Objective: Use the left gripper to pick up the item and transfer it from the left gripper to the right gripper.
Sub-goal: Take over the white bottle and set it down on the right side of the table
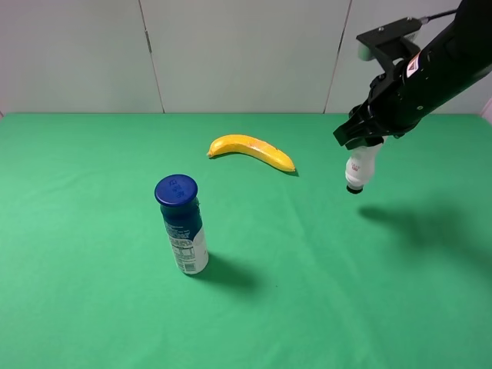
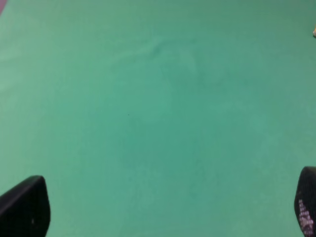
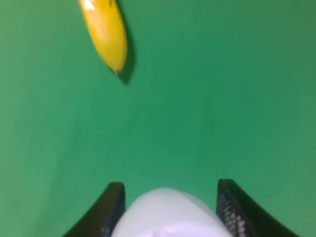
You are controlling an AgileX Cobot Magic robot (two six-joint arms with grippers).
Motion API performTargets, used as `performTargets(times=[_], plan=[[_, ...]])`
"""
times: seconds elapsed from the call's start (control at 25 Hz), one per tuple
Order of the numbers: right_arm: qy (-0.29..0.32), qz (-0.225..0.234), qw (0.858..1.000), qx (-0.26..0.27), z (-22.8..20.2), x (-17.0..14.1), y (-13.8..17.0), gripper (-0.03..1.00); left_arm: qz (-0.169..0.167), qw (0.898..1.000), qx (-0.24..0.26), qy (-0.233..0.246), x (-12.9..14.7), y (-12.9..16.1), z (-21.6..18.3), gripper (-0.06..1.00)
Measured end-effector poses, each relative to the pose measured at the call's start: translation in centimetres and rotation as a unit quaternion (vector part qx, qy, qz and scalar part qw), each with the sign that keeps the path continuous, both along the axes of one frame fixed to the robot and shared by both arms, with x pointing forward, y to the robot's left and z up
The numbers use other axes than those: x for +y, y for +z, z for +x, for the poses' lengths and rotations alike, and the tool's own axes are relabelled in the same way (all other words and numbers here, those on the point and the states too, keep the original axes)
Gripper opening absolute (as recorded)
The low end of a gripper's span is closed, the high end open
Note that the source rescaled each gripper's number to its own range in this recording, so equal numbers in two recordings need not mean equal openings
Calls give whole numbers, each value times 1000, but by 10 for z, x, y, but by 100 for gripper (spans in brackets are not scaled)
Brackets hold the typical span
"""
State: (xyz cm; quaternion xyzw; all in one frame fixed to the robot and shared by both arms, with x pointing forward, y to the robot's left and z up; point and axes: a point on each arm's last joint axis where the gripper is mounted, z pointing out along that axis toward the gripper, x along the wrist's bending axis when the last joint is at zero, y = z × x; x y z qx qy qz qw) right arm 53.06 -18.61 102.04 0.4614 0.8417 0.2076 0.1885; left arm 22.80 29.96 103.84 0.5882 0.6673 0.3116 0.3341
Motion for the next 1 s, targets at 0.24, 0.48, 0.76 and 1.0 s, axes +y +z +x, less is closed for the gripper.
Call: performTargets(times=[0.24, 0.48, 0.76, 1.0], plan=[[-5, -8, 999, 37, 4, 2, -17, 1, 0, 1000, -2, 0, 0, 0, 0, 100], [-10, -18, 997, 71, 2, 1, -27, 1, 0, 1000, -2, 0, 0, 0, 0, 100], [-11, -36, 993, 115, -2, -1, -35, 1, 0, 1000, -2, 0, 0, 0, 0, 100], [-12, -49, 988, 146, -3, -1, -45, 1, 0, 1000, -2, 0, 0, 0, 0, 100]])
